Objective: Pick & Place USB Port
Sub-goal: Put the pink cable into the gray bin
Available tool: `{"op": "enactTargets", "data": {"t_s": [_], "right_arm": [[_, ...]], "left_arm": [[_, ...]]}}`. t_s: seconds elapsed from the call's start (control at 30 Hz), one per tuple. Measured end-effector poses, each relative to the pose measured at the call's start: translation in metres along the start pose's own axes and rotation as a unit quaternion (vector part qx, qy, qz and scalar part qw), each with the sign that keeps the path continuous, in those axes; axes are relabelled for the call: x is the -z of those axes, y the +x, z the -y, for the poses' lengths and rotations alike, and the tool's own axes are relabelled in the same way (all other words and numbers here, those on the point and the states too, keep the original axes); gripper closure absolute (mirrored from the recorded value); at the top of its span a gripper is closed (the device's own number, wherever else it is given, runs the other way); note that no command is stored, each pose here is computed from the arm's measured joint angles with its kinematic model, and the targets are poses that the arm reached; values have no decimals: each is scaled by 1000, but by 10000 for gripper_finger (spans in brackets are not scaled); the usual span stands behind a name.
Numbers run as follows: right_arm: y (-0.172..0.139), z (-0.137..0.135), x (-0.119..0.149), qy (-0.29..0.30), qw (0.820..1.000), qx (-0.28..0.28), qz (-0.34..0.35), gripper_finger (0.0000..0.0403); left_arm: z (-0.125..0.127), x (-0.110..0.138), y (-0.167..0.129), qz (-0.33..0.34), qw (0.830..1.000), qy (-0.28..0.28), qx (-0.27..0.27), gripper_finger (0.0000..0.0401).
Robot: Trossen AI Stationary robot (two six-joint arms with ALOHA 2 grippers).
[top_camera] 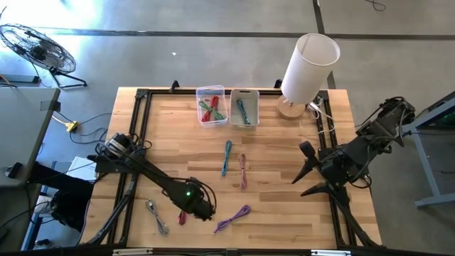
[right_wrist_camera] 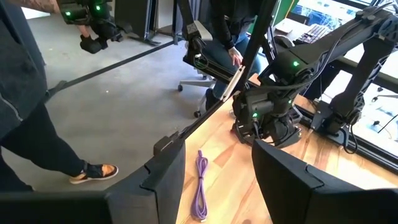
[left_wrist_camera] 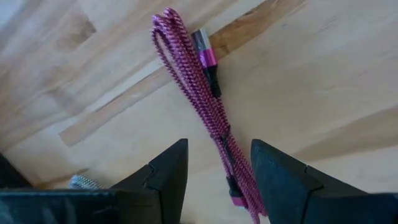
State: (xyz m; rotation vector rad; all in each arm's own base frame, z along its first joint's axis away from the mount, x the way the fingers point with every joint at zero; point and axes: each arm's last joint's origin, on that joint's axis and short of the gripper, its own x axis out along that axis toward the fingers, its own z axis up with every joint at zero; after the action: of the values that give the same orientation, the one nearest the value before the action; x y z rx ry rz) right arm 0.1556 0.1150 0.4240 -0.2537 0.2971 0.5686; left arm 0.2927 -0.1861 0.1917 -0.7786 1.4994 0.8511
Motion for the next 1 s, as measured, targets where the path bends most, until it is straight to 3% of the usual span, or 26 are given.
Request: {"op": "enactTargets", "data": {"t_s": [0.77,0.87,1.0], "right_arm": [[0,0,1,16,1000,-1,-7,224],[0,0,1,20,1000,-1,-7,224],[0,0,1,20,1000,-1,-7,224]], "left_arm": [[-11,-2,53,-27,999,2,42,233],[-15,-2,61,-28,999,10,38,252],[-16,-2,63,-27,998,38,39,320]]}}
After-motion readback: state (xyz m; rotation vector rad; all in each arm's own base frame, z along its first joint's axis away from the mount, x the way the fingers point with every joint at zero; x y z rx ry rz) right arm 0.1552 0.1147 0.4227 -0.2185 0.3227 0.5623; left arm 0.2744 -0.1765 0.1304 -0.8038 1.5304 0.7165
